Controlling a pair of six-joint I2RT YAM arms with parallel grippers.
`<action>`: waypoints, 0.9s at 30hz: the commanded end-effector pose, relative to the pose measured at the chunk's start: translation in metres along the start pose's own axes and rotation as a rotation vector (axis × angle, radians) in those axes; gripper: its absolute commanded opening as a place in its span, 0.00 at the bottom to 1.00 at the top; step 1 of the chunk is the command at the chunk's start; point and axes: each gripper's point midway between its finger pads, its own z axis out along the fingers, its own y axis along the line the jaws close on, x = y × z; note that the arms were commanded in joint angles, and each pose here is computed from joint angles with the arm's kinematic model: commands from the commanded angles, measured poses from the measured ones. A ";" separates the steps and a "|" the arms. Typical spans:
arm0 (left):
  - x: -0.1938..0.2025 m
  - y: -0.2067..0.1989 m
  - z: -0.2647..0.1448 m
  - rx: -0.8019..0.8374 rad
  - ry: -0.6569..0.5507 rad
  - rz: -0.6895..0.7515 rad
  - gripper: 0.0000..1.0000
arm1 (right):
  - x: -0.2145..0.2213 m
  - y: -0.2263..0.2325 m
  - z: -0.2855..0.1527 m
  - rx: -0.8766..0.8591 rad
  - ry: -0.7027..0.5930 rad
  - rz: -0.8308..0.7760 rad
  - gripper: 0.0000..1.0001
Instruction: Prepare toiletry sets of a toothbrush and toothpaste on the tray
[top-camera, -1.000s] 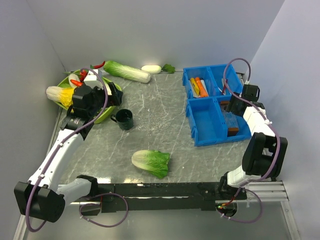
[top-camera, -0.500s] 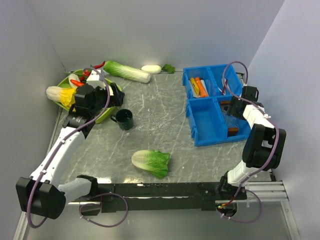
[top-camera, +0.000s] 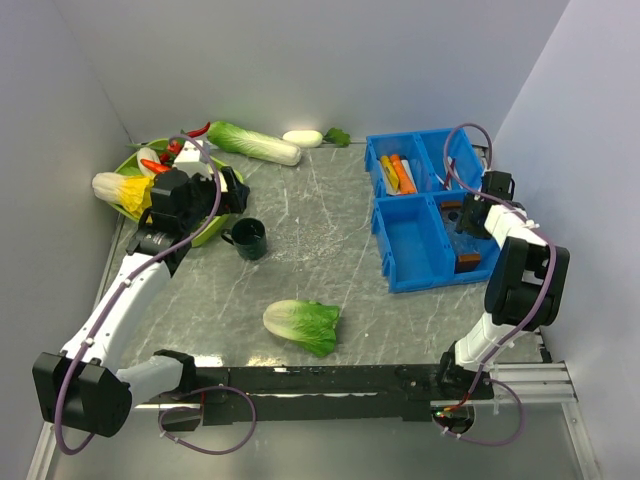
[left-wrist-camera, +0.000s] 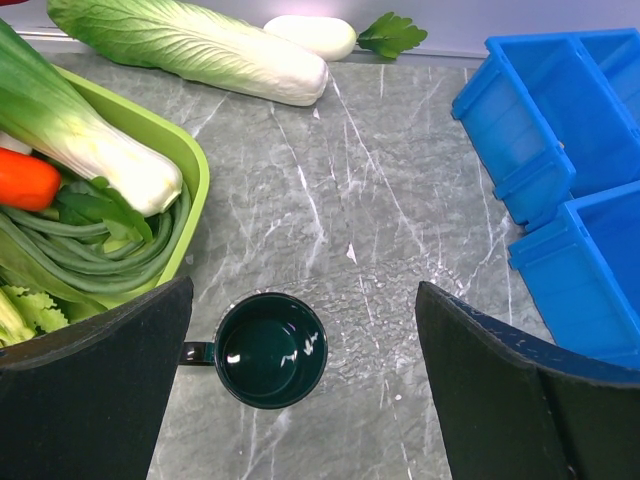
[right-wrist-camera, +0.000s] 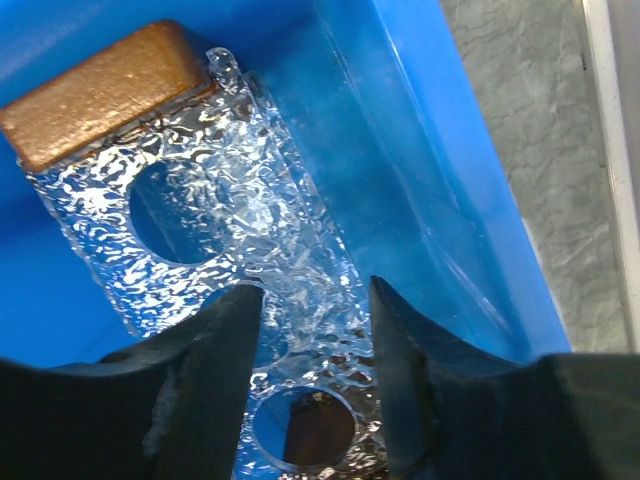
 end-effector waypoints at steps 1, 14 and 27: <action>-0.009 -0.006 0.001 0.028 -0.032 0.019 0.96 | -0.019 -0.002 0.005 -0.002 -0.031 -0.005 0.50; -0.001 -0.009 0.007 0.046 0.007 0.006 0.97 | -0.011 0.006 0.013 -0.042 0.023 -0.014 0.31; 0.005 -0.010 0.011 0.054 0.037 0.005 0.96 | -0.019 0.011 -0.012 -0.081 -0.015 -0.023 0.04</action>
